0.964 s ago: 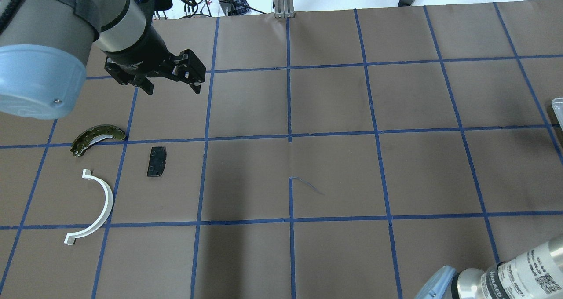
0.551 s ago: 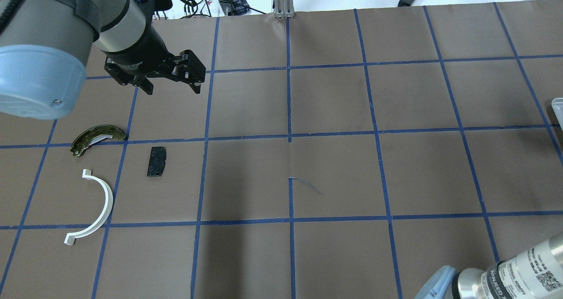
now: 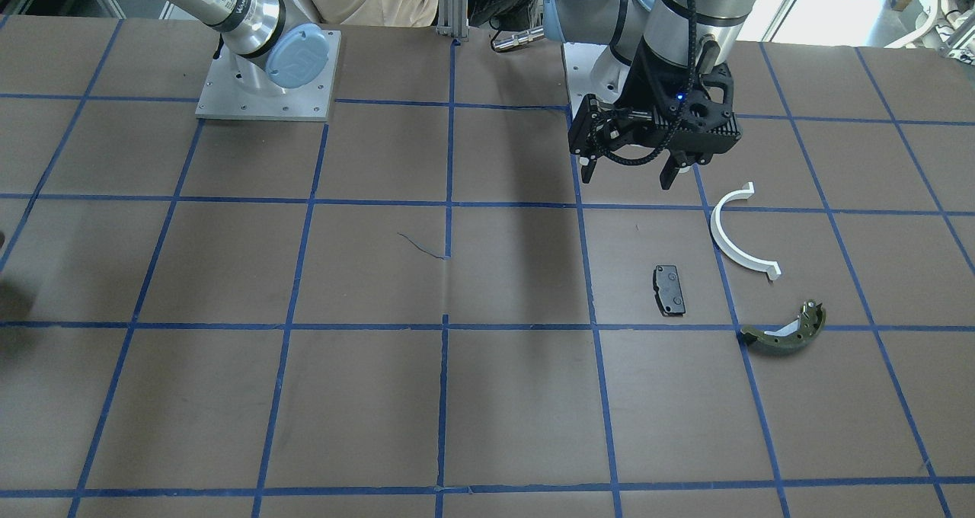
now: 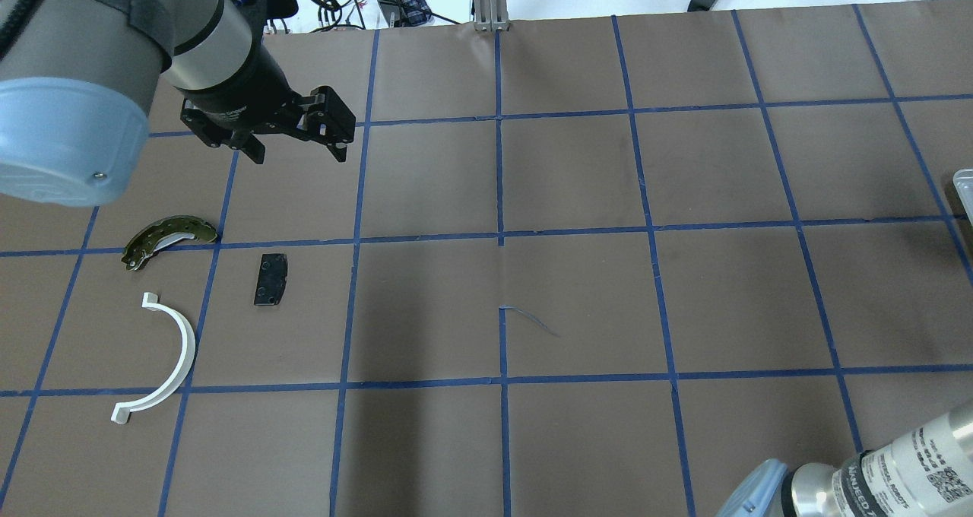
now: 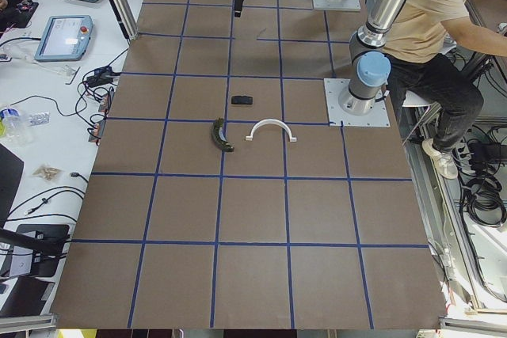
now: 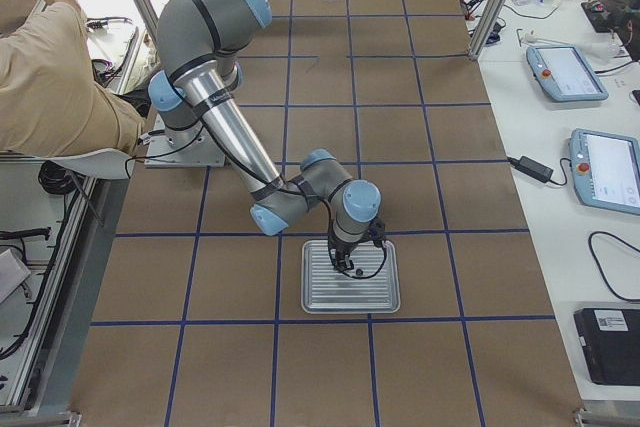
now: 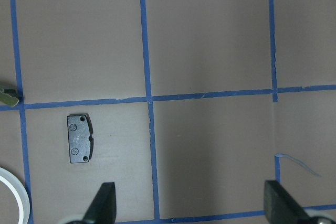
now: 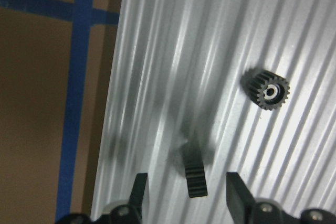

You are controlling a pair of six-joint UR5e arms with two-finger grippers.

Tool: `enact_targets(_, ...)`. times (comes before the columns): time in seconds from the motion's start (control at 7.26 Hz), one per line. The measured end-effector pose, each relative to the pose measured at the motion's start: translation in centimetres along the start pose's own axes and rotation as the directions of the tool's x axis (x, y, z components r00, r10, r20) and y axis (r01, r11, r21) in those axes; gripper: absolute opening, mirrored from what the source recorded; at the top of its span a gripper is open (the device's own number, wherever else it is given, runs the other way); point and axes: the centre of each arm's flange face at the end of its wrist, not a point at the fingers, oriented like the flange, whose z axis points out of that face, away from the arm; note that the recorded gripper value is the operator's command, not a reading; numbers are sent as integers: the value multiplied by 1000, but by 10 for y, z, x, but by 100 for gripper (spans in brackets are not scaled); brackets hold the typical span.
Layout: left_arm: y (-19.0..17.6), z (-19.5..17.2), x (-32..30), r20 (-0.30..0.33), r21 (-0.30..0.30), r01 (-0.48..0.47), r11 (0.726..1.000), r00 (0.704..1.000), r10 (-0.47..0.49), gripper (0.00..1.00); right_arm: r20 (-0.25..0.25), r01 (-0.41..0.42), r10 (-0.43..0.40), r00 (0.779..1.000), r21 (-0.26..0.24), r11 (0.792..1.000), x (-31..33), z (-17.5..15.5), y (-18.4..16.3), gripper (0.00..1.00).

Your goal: Place bearing gear from tray to pile

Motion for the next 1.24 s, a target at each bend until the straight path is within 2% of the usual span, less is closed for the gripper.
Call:
enact_targets(0.41,0,0,0,1,1,0,1000,1000,0,100,0,-4,4,1000,0,1000,0,0,0,5)
enact_targets(0.55,0,0,0,1,0,0,1000,1000,0,100,0,-4,4,1000,0,1000,0,0,0,0)
enact_targets(0.96,0,0,0,1,1,0,1000,1000,0,100,-7,-2,2,1000,1,1000,2,-4,0,0)
enact_targets(1.24,0,0,0,1,1,1,1000,1000,-1,100,-29,0,0,1000,-18,1000,1,-22,4,0)
